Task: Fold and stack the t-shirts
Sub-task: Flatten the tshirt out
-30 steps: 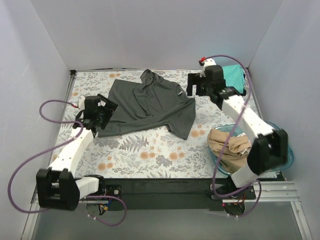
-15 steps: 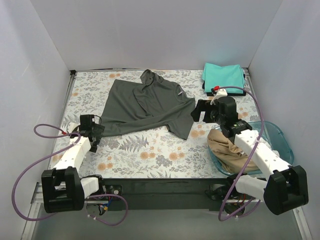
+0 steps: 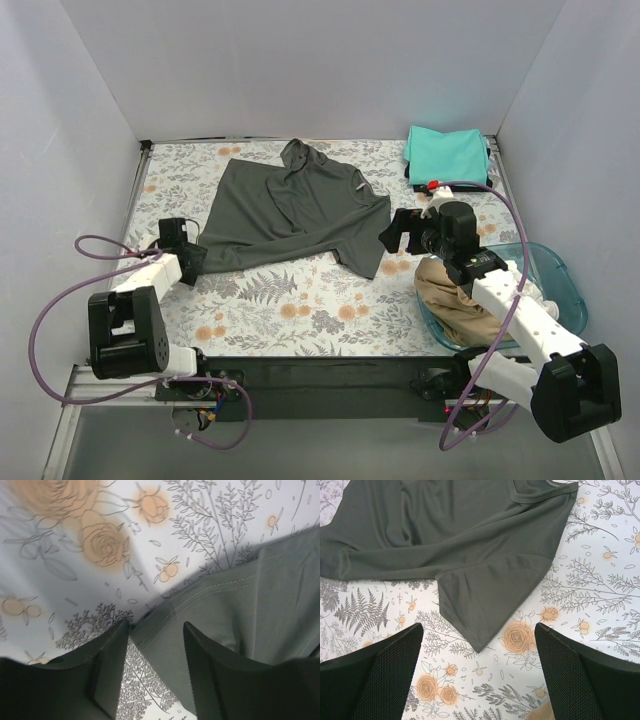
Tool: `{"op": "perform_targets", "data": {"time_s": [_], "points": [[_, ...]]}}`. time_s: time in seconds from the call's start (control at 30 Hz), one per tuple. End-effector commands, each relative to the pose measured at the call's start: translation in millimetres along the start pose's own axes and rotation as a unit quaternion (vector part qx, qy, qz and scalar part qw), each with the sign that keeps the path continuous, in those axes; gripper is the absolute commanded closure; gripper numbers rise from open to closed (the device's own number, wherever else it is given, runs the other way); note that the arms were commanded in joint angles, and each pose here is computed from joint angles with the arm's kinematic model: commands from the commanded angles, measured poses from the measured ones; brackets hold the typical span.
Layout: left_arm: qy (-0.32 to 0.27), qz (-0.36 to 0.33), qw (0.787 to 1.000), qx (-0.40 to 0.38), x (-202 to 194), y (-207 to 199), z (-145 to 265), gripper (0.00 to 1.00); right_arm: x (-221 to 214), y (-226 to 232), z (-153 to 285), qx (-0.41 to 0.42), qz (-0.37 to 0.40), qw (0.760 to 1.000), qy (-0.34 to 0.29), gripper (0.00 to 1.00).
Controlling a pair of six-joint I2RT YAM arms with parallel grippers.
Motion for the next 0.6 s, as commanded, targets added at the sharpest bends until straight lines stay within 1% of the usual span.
{"op": "perform_targets", "data": {"time_s": [0.0, 0.07, 0.1, 0.2, 0.37, 0.47, 0.5, 0.57], "points": [[0.011, -0.008, 1.000, -0.003, 1, -5, -8, 0.56, 2, 4, 7, 0.011, 0.001, 1.000, -0.015, 0.02], [0.021, -0.011, 1.000, -0.003, -1, -5, -11, 0.66, 3, 3, 9, 0.008, 0.001, 1.000, -0.020, 0.02], [0.024, -0.012, 1.000, -0.006, -2, -6, -11, 0.79, 2, 3, 9, 0.005, 0.002, 1.000, -0.021, 0.02], [0.035, -0.015, 0.999, -0.011, -7, -2, -9, 1.00, 0, 0, 8, -0.006, 0.000, 1.000, -0.013, 0.02], [0.031, -0.023, 0.999, -0.018, -10, 7, -3, 1.00, -7, 1, 3, -0.010, 0.000, 0.999, 0.036, 0.07], [0.016, -0.017, 1.000, -0.017, -9, 12, 5, 1.00, -17, 12, -6, -0.004, 0.017, 0.997, 0.074, 0.09], [0.009, -0.015, 1.000, -0.016, -9, 14, 6, 1.00, -25, 18, -12, 0.002, 0.025, 0.995, 0.096, 0.09], [-0.004, -0.012, 1.000, -0.023, -6, 14, 13, 1.00, -35, 28, -18, 0.009, 0.031, 0.992, 0.119, 0.10]]}}
Point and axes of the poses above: each gripper's point midway between its finger pads, its own z axis back along the fingers, its own y axis along the line the jaws close on, x = y × z, the point moved 9 cm from there along z, back along the fingers, and after that the axes turned 5 degrees about -z, right-handed, at the moved point
